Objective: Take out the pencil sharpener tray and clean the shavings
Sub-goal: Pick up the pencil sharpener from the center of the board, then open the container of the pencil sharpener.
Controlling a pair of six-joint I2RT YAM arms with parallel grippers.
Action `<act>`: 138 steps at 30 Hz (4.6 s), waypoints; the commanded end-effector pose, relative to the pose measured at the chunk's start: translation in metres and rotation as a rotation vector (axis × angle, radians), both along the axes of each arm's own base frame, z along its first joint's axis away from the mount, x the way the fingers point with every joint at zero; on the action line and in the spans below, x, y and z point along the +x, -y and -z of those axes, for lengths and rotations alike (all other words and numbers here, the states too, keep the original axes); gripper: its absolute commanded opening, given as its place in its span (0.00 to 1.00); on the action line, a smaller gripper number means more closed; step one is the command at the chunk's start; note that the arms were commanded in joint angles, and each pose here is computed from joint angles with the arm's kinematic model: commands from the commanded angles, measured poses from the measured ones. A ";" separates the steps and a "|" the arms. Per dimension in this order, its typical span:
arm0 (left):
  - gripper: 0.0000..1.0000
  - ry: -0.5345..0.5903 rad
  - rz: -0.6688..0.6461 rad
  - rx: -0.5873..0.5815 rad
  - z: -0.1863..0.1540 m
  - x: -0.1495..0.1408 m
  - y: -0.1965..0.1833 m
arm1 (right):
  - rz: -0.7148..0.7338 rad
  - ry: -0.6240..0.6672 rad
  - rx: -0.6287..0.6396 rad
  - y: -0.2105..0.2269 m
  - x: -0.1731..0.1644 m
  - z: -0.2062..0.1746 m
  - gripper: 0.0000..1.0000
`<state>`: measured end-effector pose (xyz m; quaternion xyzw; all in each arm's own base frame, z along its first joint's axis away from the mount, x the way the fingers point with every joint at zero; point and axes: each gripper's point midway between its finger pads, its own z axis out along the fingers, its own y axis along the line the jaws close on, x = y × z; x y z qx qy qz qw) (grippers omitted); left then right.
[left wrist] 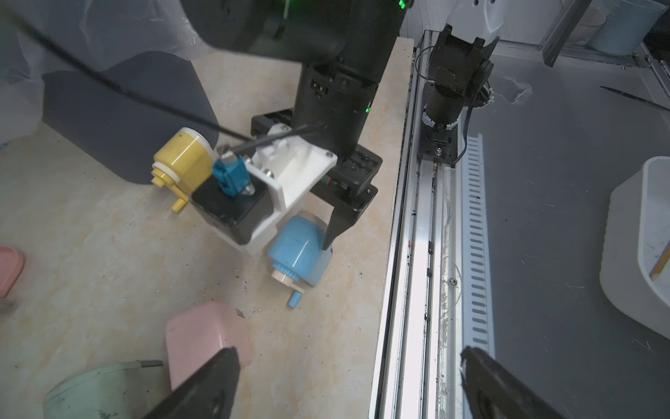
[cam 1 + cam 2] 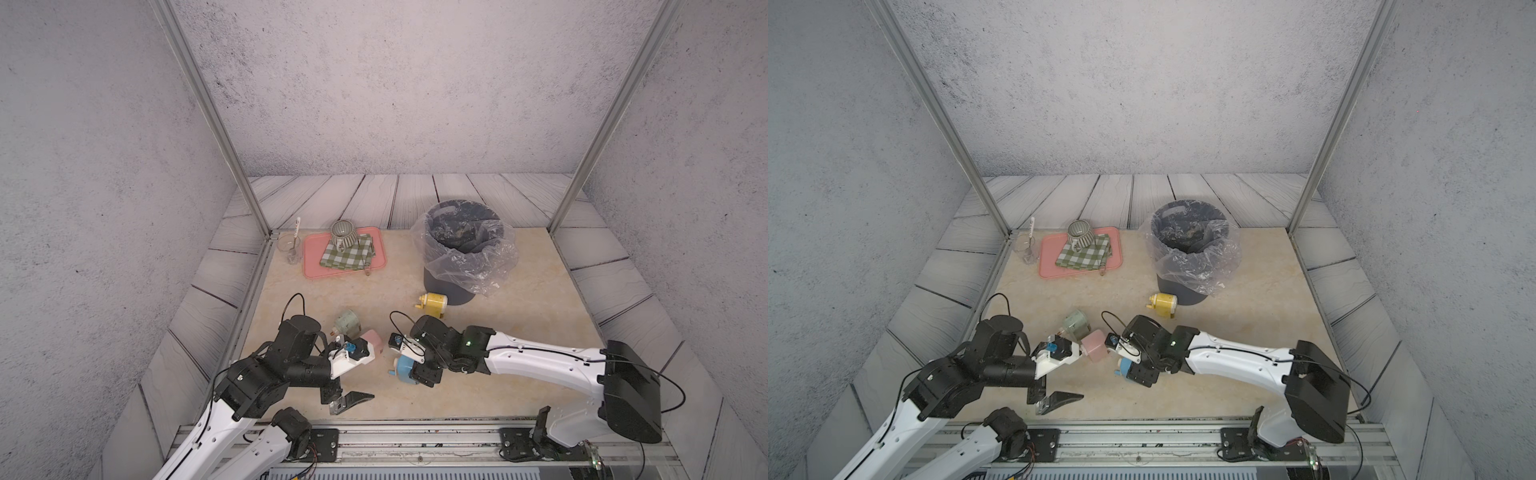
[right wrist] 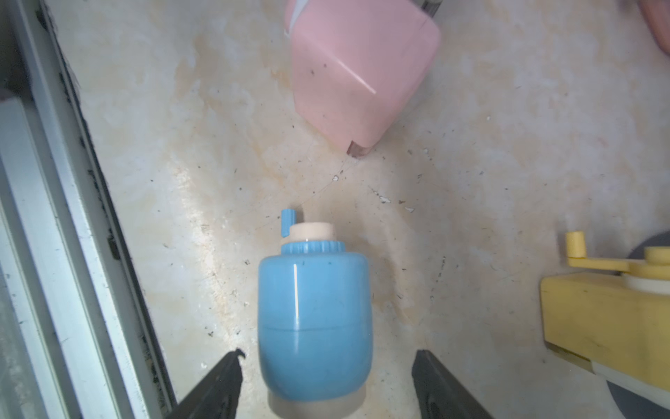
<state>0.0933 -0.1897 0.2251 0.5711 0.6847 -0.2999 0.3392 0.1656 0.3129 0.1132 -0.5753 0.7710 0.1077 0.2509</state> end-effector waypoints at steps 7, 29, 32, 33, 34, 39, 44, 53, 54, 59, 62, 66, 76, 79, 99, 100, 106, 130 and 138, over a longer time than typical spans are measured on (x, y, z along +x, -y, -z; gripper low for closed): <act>0.97 -0.008 0.210 0.075 0.004 0.004 0.017 | 0.266 0.161 0.200 0.060 0.009 -0.064 0.88; 0.99 -0.048 0.576 0.477 0.095 0.043 0.107 | 0.728 0.184 0.499 0.152 0.010 -0.099 0.74; 0.99 -0.092 0.579 0.518 0.111 0.045 0.114 | 0.752 0.201 0.512 0.158 0.011 -0.102 0.74; 0.99 -0.095 0.576 0.531 0.116 0.047 0.115 | 0.752 0.205 0.518 0.159 0.011 -0.103 0.74; 0.99 -0.095 0.571 0.537 0.120 0.049 0.117 | 0.753 0.207 0.523 0.159 0.011 -0.104 0.74; 0.99 -0.049 0.483 0.551 0.139 0.063 0.123 | 0.751 0.210 0.527 0.160 0.010 -0.105 0.74; 0.99 0.008 0.337 0.584 0.158 0.087 0.123 | 0.746 0.202 0.530 0.159 0.009 -0.103 0.74; 0.99 0.061 0.186 0.582 0.176 0.110 0.126 | 0.743 0.201 0.524 0.158 0.009 -0.102 0.74; 0.99 0.051 0.194 0.586 0.178 0.107 0.125 | 0.743 0.200 0.522 0.158 0.009 -0.101 0.74; 0.75 0.018 0.232 0.591 0.182 0.097 0.121 | 0.743 0.200 0.521 0.157 0.010 -0.100 0.74; 0.64 0.019 0.239 0.594 0.183 0.094 0.117 | 0.744 0.198 0.515 0.157 0.010 -0.099 0.74; 0.36 0.020 0.248 0.589 0.182 0.089 0.113 | 0.755 0.201 0.518 0.159 0.010 -0.099 0.74; 0.00 0.026 0.377 0.558 0.140 0.056 0.090 | 0.703 0.259 0.501 0.163 0.010 -0.119 0.76; 0.00 0.055 0.391 0.545 0.114 0.048 0.077 | 0.620 0.289 0.514 0.155 0.008 -0.131 0.78; 0.00 0.041 0.440 0.186 -0.004 -0.023 0.045 | -0.049 -0.089 0.624 0.019 -0.062 -0.142 0.92; 0.00 0.044 0.437 0.169 -0.009 -0.024 0.045 | -0.055 -0.095 0.630 0.016 -0.063 -0.141 0.93; 0.00 0.027 0.438 0.138 -0.023 -0.030 0.043 | -0.086 -0.112 0.646 -0.004 -0.073 -0.139 0.92; 0.00 0.035 0.403 0.059 -0.044 -0.024 0.057 | -0.184 -0.119 0.673 -0.042 -0.107 -0.137 0.89; 0.00 0.049 0.394 0.026 -0.049 -0.026 0.056 | -0.170 -0.132 0.670 -0.044 -0.107 -0.130 0.87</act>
